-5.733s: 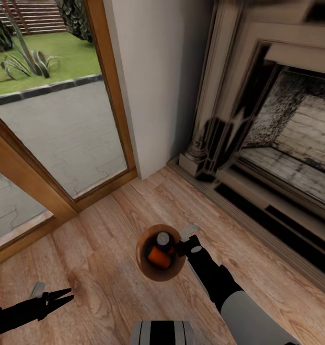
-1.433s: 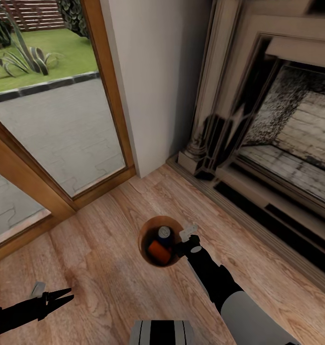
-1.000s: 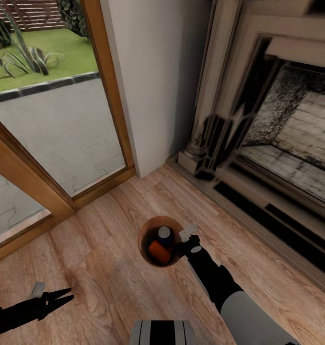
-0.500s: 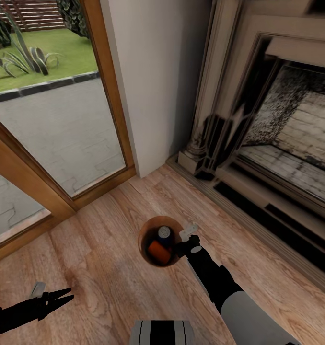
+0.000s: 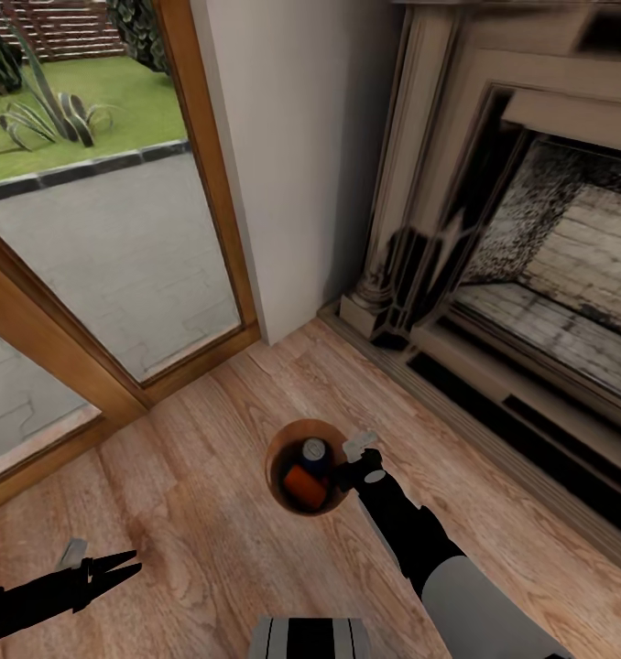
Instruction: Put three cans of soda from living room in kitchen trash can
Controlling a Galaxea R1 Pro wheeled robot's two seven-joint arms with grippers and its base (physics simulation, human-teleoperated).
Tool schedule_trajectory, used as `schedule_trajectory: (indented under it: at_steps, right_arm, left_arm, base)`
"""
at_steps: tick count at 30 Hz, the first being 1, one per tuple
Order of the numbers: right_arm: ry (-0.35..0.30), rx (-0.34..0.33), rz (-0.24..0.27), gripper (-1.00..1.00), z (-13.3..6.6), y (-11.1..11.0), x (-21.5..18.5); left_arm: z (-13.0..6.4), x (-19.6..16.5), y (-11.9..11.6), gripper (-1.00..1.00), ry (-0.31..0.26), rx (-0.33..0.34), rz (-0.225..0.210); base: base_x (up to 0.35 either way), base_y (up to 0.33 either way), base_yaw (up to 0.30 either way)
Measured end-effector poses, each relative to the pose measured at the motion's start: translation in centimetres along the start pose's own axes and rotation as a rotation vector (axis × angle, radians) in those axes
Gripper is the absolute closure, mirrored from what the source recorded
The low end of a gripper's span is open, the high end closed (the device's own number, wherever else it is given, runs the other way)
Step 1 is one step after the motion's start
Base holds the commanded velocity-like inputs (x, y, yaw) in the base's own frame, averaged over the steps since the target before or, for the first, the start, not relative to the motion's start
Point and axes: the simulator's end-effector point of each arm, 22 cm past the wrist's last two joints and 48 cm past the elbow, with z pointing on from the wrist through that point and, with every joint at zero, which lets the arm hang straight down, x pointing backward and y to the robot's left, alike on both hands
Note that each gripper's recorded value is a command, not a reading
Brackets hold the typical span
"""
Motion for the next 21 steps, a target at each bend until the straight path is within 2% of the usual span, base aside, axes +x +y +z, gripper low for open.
schedule_trajectory:
  at_steps: [6, 21]
  right_arm:
    - [0.000, 0.000, 0.000, -1.00, 0.0, 0.0, 0.0]
    - [0.000, 0.000, 0.001, -1.00, -2.4, -0.6, -2.3]
  left_arm:
    - [0.0, 0.0, 0.0, -1.00, 0.000, 0.000, 0.000]
    - [-1.2, -1.9, -2.5, -1.00, 0.001, 0.000, 0.000]
  base:
    - [0.000, 0.000, 0.000]
    - [0.000, 0.000, 0.000]
